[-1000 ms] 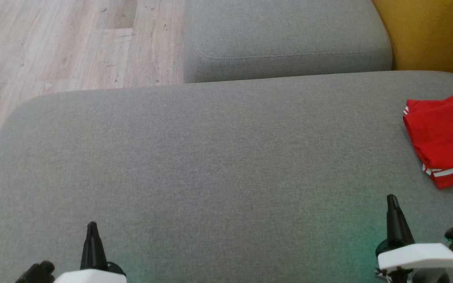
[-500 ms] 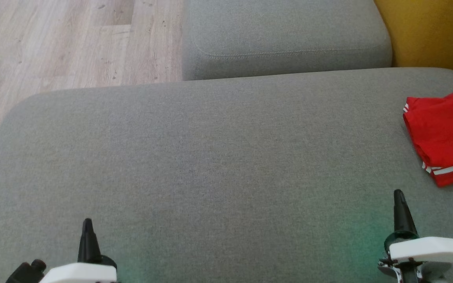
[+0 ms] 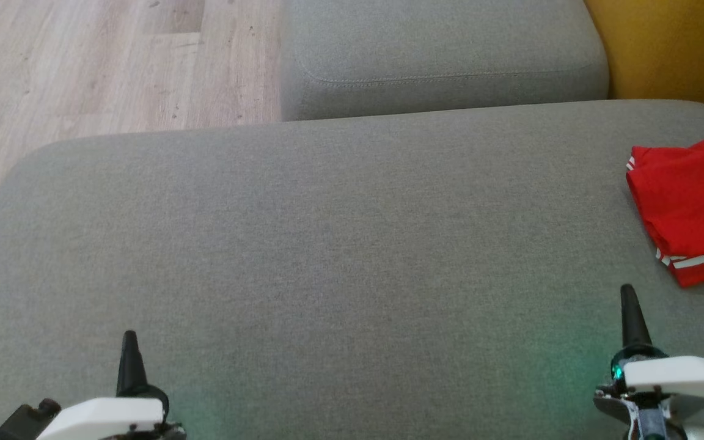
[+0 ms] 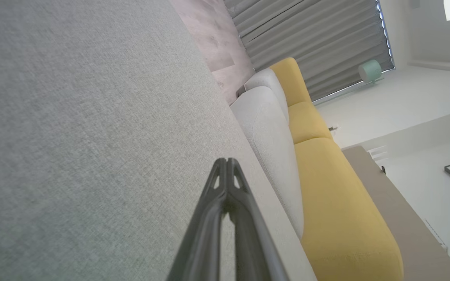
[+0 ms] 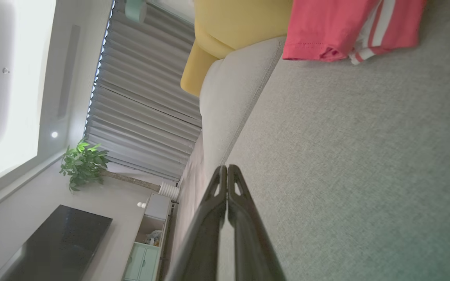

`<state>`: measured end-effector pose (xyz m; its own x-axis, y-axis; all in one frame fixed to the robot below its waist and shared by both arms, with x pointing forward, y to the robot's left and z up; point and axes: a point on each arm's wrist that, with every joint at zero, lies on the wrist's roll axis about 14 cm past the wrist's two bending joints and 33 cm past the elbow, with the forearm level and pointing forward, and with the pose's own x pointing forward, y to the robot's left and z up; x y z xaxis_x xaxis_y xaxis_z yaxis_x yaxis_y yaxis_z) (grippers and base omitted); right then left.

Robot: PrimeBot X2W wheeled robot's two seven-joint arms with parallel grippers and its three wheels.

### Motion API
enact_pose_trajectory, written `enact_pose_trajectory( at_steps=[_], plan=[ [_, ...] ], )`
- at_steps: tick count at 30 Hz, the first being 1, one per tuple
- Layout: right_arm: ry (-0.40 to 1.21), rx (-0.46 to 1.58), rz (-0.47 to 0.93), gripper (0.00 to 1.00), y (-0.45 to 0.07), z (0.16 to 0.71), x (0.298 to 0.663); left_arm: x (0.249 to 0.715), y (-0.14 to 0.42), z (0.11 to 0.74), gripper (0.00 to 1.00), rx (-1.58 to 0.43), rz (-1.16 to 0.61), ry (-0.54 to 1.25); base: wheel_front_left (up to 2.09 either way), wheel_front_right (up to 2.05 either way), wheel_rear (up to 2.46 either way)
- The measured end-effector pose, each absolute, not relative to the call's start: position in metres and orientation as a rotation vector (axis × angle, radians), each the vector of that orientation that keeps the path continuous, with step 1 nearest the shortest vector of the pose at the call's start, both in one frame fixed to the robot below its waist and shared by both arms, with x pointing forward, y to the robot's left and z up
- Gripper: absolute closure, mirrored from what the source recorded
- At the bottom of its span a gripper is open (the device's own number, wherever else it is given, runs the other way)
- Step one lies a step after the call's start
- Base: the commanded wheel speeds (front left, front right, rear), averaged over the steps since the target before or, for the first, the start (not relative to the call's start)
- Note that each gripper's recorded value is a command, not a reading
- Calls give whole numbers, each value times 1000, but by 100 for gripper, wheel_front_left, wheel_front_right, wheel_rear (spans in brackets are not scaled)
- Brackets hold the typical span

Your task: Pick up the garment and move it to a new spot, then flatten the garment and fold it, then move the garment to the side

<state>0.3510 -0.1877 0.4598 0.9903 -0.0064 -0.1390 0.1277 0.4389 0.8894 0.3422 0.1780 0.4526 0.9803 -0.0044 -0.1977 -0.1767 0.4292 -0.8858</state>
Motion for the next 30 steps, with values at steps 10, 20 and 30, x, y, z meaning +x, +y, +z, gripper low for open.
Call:
enact_pose_trajectory(
  at_steps=[10, 20, 30],
  plan=[
    [105, 1247, -93, 100, -192, 464, 357, 352, 179, 458, 100, -1254, 96, 168, 0, 0, 0],
    [86, 1359, -99, 100, -197, 468, 363, 359, 182, 463, 100, -1359, 90, 145, 0, 0, 0],
    [67, 1479, -97, 100, -200, 473, 369, 366, 184, 469, 100, -1477, 73, 128, 0, 0, 0]
  ],
)
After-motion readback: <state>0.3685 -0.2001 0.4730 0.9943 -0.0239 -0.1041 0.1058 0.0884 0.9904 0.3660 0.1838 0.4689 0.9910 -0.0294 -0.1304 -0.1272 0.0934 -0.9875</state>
